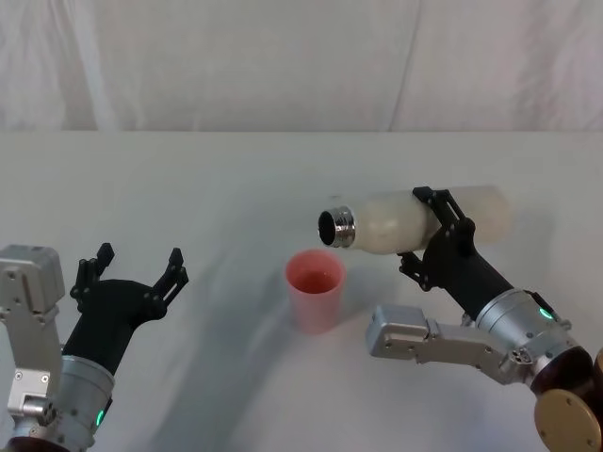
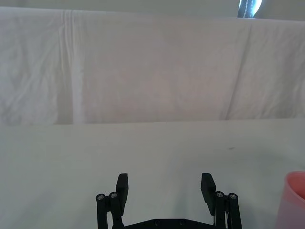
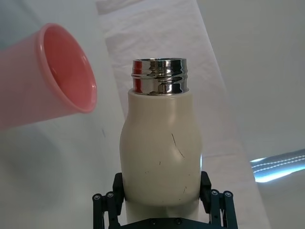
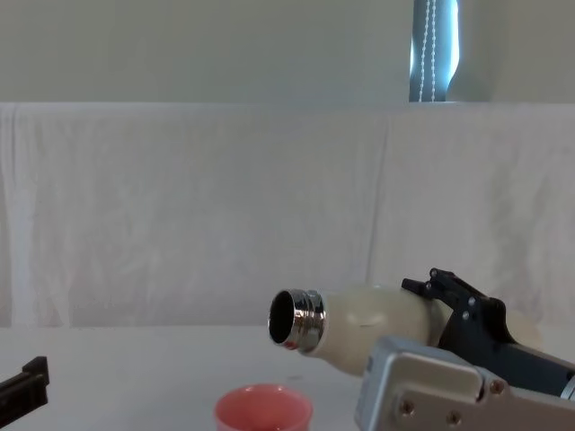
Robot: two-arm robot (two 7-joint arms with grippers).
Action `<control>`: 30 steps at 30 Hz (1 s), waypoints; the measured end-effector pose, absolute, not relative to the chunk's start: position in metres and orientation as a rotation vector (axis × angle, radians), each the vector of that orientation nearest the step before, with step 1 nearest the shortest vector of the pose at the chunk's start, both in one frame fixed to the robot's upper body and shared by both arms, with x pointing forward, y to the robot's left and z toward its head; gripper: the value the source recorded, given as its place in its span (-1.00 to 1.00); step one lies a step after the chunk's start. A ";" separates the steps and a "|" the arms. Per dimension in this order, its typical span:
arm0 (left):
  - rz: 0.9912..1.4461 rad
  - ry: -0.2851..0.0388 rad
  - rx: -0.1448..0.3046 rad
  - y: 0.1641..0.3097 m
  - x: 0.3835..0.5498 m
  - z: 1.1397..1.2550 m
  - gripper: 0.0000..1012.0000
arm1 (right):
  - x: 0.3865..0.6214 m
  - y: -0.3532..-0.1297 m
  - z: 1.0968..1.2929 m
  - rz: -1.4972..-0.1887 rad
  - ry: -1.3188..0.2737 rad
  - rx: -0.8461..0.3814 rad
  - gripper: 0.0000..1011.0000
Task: Grasp the thermos with one hand and pour water into the cup lid.
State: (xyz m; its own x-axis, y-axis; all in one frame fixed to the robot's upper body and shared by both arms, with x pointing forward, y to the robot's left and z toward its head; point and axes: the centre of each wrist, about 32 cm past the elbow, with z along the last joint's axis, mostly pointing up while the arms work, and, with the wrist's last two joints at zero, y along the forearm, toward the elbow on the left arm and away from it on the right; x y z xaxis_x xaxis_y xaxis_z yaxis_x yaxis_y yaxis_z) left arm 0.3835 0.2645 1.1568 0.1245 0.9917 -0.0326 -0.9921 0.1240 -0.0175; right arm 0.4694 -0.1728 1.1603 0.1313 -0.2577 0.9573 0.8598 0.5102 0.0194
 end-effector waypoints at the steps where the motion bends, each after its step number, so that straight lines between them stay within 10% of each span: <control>1: 1.446 0.014 -0.038 0.265 0.384 1.157 0.98 | 0.470 -0.173 1.161 -0.894 -1.172 -0.650 0.88; 30: 1.446 0.014 -0.038 0.265 0.384 1.157 0.98 | 0.470 -0.176 1.159 -0.844 -1.276 -0.709 0.88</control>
